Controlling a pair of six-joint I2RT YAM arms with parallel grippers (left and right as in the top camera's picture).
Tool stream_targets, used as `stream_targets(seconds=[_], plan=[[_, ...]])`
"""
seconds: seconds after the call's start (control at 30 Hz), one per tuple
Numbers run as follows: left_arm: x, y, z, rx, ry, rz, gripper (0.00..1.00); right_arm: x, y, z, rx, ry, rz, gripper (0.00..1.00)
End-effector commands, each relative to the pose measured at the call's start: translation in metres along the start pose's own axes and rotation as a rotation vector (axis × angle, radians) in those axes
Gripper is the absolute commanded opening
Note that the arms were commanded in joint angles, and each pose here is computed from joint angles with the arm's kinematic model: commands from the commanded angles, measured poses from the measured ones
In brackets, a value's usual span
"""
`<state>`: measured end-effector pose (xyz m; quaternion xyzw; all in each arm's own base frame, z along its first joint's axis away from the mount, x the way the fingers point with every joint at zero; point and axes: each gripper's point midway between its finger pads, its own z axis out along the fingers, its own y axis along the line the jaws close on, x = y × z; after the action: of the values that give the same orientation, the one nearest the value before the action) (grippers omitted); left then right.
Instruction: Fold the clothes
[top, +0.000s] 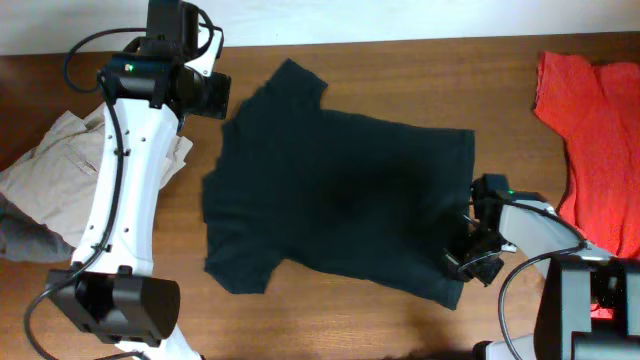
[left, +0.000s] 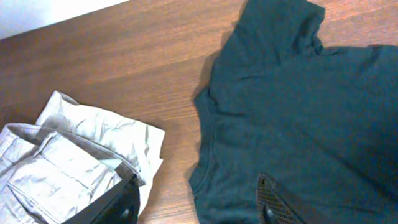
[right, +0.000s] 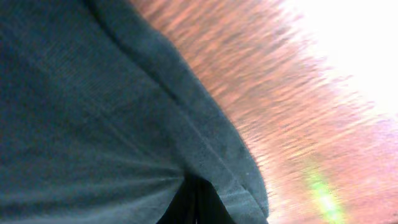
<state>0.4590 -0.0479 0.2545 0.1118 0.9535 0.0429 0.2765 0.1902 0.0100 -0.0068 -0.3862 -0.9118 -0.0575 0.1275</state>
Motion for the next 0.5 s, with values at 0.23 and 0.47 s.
stream_targets(seconds=[0.23,0.47], plan=[[-0.002,-0.001,-0.001,0.002,-0.008,-0.022,0.76,-0.027,-0.026,-0.011,0.059,-0.107,0.016,0.16],[-0.011,-0.006,0.004,0.027,-0.036,-0.023,0.81,-0.031,0.023,-0.075,-0.218,-0.248,-0.121,0.66]])
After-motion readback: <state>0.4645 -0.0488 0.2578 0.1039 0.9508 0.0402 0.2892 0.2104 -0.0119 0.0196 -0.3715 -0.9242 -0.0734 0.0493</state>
